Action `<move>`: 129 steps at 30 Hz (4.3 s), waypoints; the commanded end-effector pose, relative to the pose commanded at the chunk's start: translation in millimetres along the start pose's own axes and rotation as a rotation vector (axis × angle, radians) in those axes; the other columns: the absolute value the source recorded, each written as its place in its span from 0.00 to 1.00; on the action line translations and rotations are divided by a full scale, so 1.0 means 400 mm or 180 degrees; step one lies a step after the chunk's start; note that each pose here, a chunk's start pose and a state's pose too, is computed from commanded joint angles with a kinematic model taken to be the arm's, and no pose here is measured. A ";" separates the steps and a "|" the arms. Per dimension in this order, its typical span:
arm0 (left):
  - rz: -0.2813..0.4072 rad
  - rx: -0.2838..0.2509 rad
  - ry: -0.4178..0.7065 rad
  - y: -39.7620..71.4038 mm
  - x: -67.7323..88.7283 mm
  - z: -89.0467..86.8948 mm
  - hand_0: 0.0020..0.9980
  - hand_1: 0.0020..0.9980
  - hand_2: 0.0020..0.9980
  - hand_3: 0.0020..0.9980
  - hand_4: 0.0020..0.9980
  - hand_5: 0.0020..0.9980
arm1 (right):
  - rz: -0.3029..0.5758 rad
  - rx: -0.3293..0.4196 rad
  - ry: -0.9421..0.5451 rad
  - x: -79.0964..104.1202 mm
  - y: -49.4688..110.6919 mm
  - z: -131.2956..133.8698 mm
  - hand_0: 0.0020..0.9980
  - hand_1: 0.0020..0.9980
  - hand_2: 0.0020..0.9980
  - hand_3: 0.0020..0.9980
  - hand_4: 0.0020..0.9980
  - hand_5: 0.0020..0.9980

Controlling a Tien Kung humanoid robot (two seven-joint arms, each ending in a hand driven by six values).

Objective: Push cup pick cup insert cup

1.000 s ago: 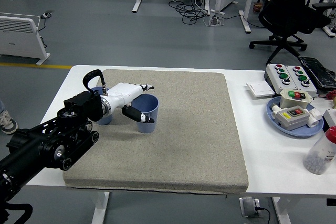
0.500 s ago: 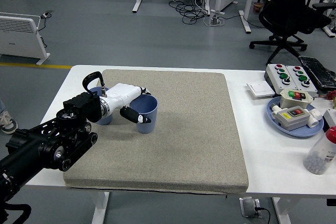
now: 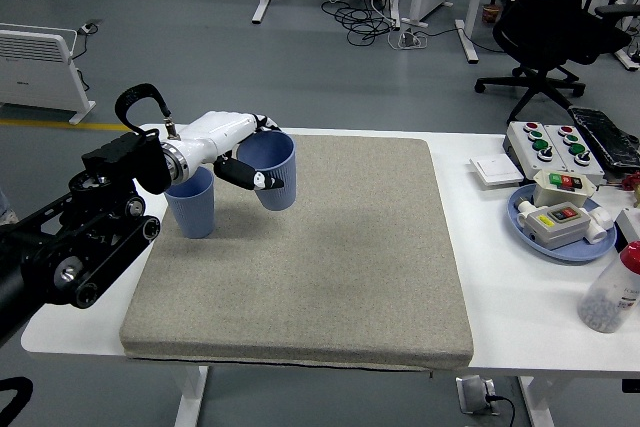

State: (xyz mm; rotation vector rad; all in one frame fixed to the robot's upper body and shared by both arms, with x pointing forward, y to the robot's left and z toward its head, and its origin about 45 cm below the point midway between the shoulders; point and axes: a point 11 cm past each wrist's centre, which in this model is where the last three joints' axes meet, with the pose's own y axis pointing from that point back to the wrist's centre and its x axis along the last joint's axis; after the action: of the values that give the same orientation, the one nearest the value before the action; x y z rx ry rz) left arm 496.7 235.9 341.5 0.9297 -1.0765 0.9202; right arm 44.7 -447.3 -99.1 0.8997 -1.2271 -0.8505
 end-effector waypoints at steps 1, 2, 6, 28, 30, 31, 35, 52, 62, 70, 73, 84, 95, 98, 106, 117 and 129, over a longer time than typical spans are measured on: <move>0.0056 0.0038 0.0018 0.011 0.031 -0.011 0.30 0.53 0.53 0.53 0.70 0.29 | 0.0000 0.0001 -0.0003 0.000 0.000 0.000 0.71 0.60 0.69 0.62 0.19 0.53; 0.0102 0.0067 0.0042 0.019 0.054 -0.021 0.29 0.52 0.52 0.52 0.70 0.32 | -0.0001 0.0000 -0.0006 0.000 0.000 0.000 0.71 0.60 0.69 0.62 0.19 0.53; 0.0093 0.0296 0.0128 0.043 0.094 -0.079 0.29 0.52 0.52 0.52 0.70 0.32 | -0.0002 0.0000 -0.0015 0.000 0.000 0.000 0.71 0.60 0.69 0.62 0.19 0.53; -0.0132 0.0917 0.0183 0.081 0.047 -0.246 0.29 0.53 0.53 0.53 0.69 0.37 | 0.0000 -0.0006 -0.0016 -0.001 0.000 0.002 0.71 0.60 0.69 0.61 0.19 0.53; -0.0146 0.0937 0.0179 0.081 0.041 -0.251 0.29 0.53 0.53 0.53 0.69 0.37 | 0.0001 -0.0008 -0.0016 -0.001 0.000 0.003 0.71 0.60 0.69 0.61 0.19 0.53; -0.0146 0.0947 0.0174 0.081 0.039 -0.253 0.29 0.53 0.53 0.53 0.69 0.37 | 0.0001 -0.0009 -0.0014 -0.001 0.000 0.003 0.71 0.60 0.69 0.61 0.19 0.53; -0.0135 0.0958 0.0165 0.080 0.039 -0.256 0.29 0.53 0.53 0.53 0.69 0.37 | 0.0002 -0.0011 -0.0013 -0.001 -0.001 0.004 0.71 0.60 0.69 0.62 0.19 0.53; -0.0232 0.0821 0.0025 0.075 0.020 -0.246 0.68 0.80 0.82 0.77 0.96 0.65 | 0.0002 -0.0022 -0.0010 -0.004 -0.001 0.009 0.71 0.60 0.69 0.62 0.19 0.53; -0.0247 0.0814 0.0017 0.075 0.014 -0.251 0.86 0.94 0.98 0.94 1.00 0.69 | 0.0002 -0.0010 -0.0008 -0.003 0.000 0.003 0.71 0.60 0.69 0.62 0.19 0.53; -0.0167 0.0803 0.0035 0.075 0.020 -0.254 0.93 0.99 1.00 1.00 1.00 0.72 | 0.0000 -0.0006 -0.0010 -0.003 0.000 0.001 0.71 0.60 0.69 0.62 0.19 0.53; -0.0147 0.0807 0.0053 0.077 0.021 -0.257 0.93 0.99 1.00 1.00 1.00 0.72 | -0.0001 -0.0007 -0.0011 -0.003 0.000 0.002 0.71 0.60 0.69 0.62 0.19 0.53; 0.0994 0.0760 0.1086 0.123 0.053 -0.273 0.78 0.83 0.87 0.85 0.81 0.84 | -0.0006 0.0003 -0.0019 -0.005 0.000 0.000 0.71 0.60 0.69 0.62 0.19 0.53; 0.1876 0.0370 0.2926 0.248 0.006 -0.293 0.74 0.80 0.81 0.78 0.62 1.00 | -0.0004 0.0009 -0.0058 -0.005 -0.001 0.004 0.71 0.60 0.69 0.62 0.19 0.53; 0.1864 0.0114 0.3418 0.288 -0.037 -0.268 0.74 0.80 0.81 0.78 0.62 1.00 | 0.0002 0.0009 -0.0061 -0.004 -0.001 0.004 0.71 0.60 0.69 0.62 0.19 0.53; 0.2312 -0.0144 0.4791 0.413 -0.171 -0.247 0.79 0.83 0.84 0.80 0.62 1.00 | 0.0025 0.0002 -0.0082 -0.001 -0.003 0.012 0.71 0.60 0.69 0.62 0.19 0.54; 0.1902 -0.0008 0.4690 0.478 -0.278 -0.195 0.81 0.84 0.85 0.82 0.62 1.00 | 0.0015 -0.0003 -0.0044 -0.013 -0.004 0.024 0.71 0.61 0.69 0.62 0.19 0.54; 0.1895 0.0042 0.4799 0.484 -0.334 -0.173 0.82 0.86 0.86 0.83 0.62 1.00 | 0.0021 0.0190 -0.0262 -0.018 -0.008 0.032 0.71 0.61 0.69 0.62 0.18 0.55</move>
State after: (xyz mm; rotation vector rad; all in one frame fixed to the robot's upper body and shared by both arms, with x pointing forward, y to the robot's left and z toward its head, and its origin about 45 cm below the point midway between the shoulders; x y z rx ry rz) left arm 308.2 344.8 228.5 -0.2567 0.0251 1.6628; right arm 31.0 -443.5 -103.4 0.9156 -1.3321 -0.8565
